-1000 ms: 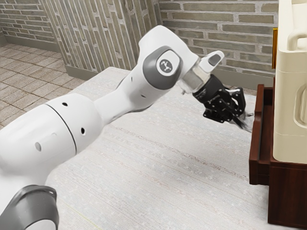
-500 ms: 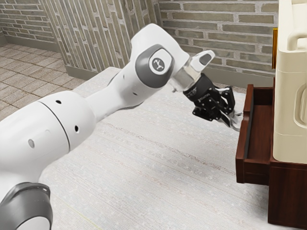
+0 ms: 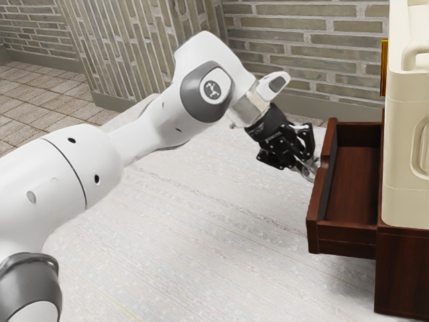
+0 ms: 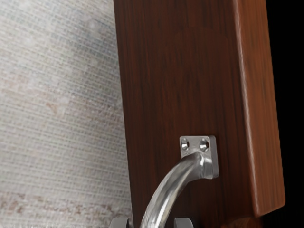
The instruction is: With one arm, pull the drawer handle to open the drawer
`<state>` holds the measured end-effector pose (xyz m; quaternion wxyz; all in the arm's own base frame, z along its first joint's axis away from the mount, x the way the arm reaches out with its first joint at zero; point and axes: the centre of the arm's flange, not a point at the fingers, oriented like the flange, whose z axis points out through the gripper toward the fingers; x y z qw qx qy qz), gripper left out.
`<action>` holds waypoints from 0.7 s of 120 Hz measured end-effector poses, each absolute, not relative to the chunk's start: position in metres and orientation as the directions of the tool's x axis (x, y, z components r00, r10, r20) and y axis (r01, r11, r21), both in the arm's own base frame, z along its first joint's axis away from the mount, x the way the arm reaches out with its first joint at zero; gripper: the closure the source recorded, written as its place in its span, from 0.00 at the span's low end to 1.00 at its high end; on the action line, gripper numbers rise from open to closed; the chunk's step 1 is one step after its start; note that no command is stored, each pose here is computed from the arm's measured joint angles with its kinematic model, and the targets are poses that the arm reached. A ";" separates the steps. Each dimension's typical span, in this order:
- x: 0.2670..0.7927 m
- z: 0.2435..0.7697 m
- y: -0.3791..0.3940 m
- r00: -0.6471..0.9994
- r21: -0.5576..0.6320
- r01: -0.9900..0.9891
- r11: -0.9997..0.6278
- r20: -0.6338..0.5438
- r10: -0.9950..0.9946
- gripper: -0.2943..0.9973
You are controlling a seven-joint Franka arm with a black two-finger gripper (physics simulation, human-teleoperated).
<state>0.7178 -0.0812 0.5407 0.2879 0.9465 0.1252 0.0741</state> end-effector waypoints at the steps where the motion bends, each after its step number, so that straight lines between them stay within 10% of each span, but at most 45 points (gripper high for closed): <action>1: 0.717 0.540 -0.081 0.958 0.563 0.195 -0.803 0.067 0.280 0.73; 84: 0.702 0.544 -0.057 0.954 0.523 0.218 -0.824 0.063 0.293 0.73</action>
